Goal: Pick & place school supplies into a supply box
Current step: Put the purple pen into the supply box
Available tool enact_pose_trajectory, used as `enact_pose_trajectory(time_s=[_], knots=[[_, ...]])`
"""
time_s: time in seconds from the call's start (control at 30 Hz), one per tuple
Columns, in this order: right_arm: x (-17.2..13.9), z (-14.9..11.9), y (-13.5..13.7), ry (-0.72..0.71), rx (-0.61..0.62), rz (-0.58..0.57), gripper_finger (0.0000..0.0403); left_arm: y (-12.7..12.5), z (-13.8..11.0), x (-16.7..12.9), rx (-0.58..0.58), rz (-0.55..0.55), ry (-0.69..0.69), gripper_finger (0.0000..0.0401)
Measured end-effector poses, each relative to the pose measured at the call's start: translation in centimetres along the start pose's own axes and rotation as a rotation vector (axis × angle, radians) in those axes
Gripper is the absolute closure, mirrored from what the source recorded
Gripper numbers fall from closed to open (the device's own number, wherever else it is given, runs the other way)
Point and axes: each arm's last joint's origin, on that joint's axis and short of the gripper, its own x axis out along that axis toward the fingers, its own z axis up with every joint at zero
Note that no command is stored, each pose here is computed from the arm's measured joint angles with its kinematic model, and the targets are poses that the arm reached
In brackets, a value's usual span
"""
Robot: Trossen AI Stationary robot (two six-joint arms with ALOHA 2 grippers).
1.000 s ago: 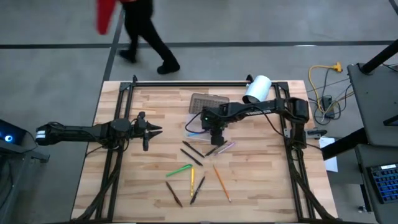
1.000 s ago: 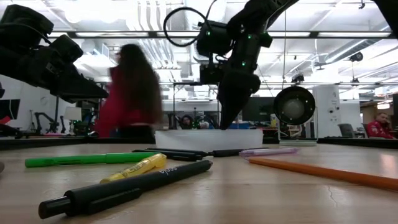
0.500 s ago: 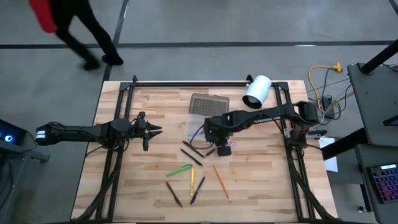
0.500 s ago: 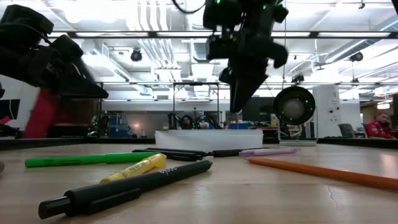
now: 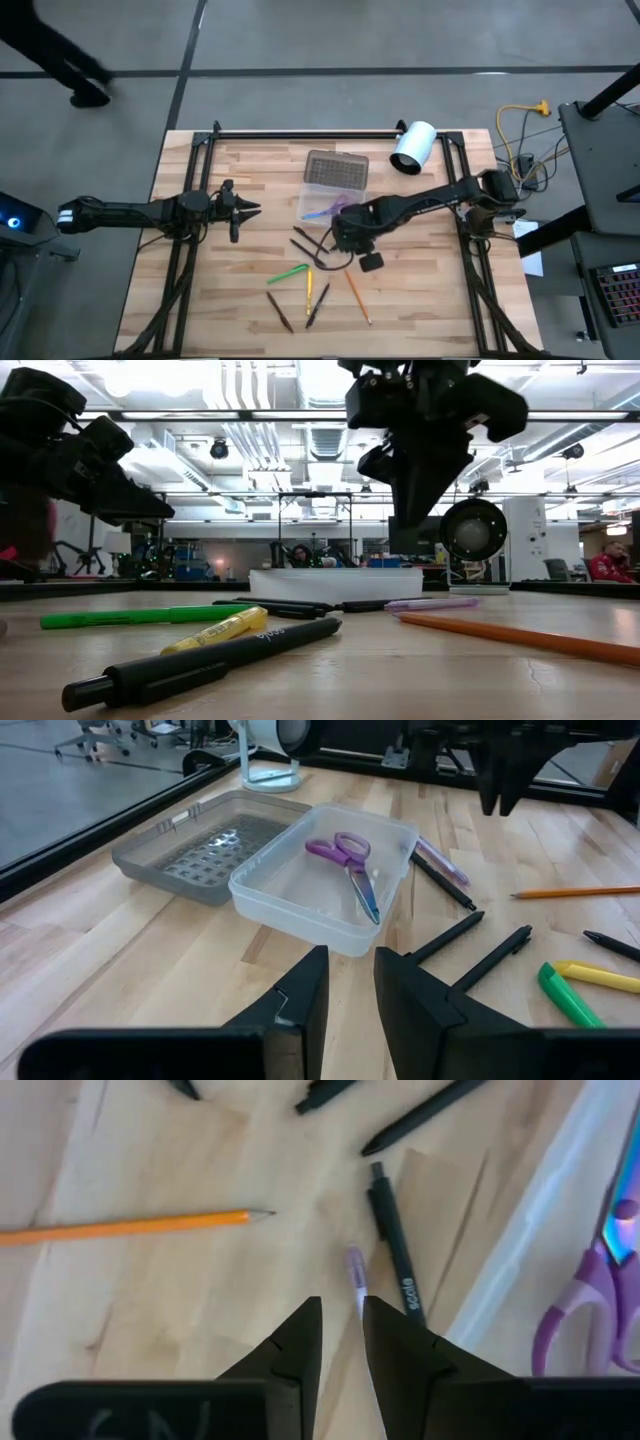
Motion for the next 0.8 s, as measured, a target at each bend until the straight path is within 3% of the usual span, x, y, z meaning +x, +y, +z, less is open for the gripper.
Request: enact_pose_trajectory(time_s=[0.8], knots=[[1.1,-1.2,0.3,0.064,-0.056,0.012,0.0328,0.0,0.0,0.0,0.0,0.0,0.0,0.0332]])
